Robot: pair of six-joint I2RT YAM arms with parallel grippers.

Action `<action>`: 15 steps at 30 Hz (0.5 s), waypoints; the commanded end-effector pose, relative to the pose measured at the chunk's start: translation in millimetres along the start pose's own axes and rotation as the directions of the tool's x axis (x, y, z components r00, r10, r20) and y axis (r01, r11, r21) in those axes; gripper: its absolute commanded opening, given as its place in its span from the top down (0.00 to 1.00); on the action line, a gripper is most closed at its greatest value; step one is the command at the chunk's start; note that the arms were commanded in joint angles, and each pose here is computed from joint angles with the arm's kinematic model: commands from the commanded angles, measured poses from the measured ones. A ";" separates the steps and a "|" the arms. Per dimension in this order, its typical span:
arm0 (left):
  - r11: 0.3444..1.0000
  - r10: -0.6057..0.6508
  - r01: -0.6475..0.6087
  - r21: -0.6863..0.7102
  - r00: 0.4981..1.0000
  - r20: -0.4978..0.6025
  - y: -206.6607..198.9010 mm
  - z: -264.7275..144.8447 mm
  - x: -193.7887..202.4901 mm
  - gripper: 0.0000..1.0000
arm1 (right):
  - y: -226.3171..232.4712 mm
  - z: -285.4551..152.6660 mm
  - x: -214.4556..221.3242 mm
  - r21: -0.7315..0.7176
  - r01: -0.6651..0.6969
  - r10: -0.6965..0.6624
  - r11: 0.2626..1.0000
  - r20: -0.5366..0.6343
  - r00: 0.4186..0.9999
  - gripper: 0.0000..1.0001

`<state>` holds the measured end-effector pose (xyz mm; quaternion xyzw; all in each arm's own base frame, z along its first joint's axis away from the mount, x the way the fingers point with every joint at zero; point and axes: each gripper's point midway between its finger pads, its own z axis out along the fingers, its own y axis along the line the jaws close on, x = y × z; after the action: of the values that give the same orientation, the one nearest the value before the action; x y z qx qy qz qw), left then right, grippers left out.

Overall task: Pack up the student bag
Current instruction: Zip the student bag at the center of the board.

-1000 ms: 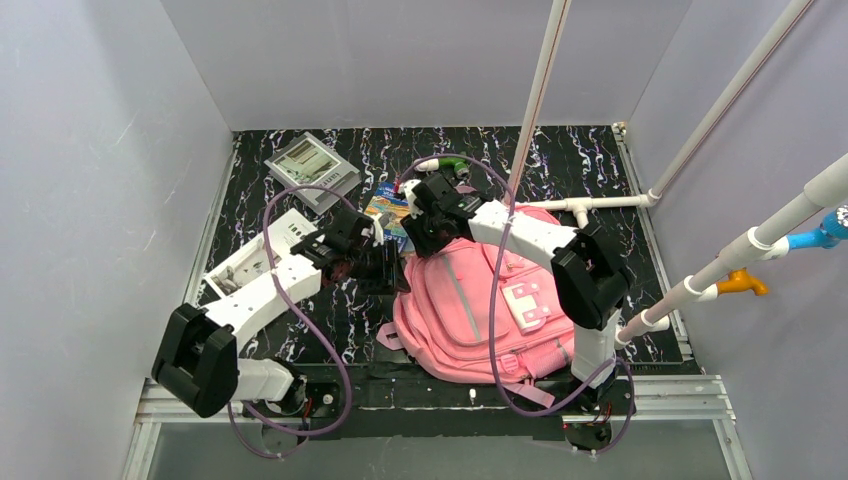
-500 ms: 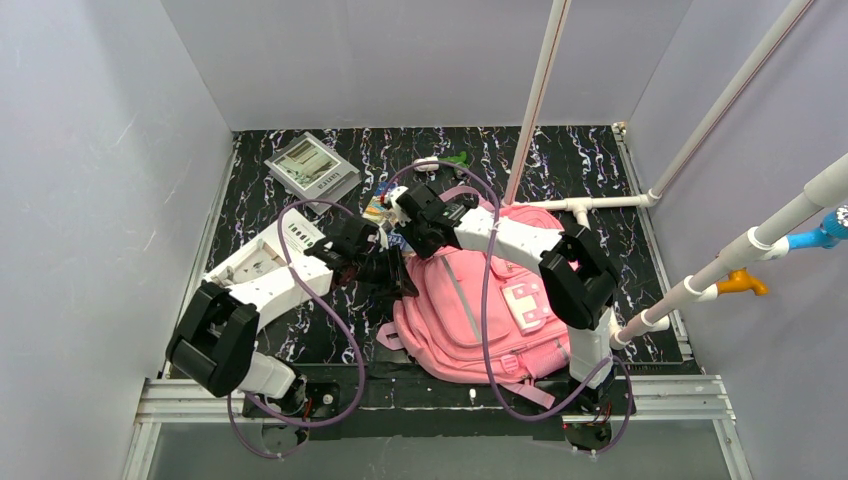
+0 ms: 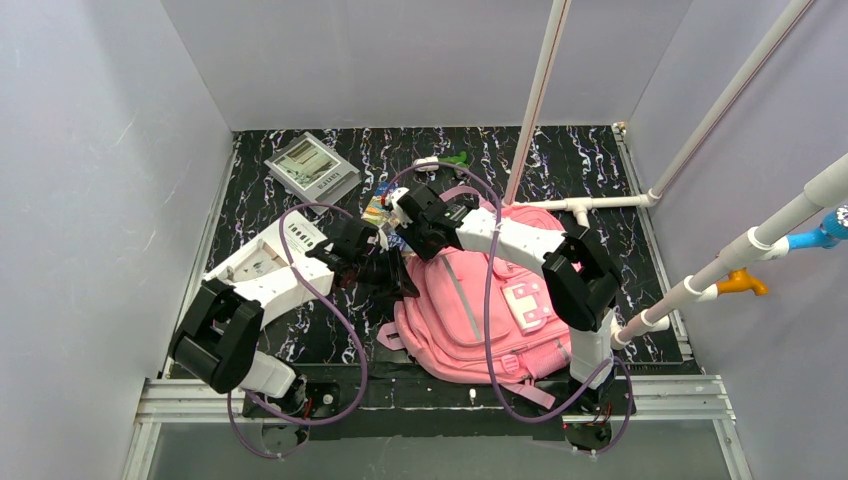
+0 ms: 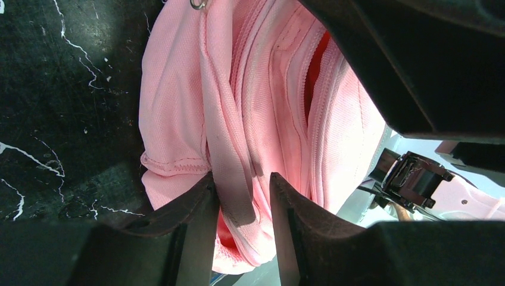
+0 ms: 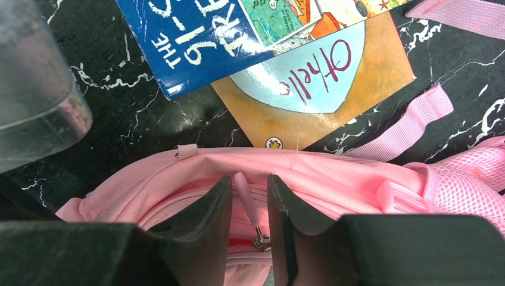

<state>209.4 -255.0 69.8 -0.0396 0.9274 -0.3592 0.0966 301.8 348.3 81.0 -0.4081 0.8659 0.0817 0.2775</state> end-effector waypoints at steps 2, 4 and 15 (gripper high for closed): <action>1.000 0.000 0.000 -0.001 1.000 -0.009 4.9 2.5 3.7 0.70 | 6.3 -9.4 2.0 -0.031 0.028 -0.028 0.999 0.003 1.000 0.69; 1.000 -0.002 0.002 -0.007 1.000 -0.009 6.7 3.6 3.8 0.74 | 9.0 -6.5 -1.3 -0.044 0.026 -0.025 0.999 0.017 1.000 0.76; 0.999 -0.033 0.034 -0.041 0.999 0.009 20.9 9.1 -3.2 1.00 | 16.9 -22.8 -19.1 -0.080 -0.025 0.032 0.996 0.083 0.996 0.99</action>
<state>210.4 -250.8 59.3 -0.0520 0.9301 -0.3523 0.0897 301.7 349.7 78.8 -0.4132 0.8625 0.0862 0.2792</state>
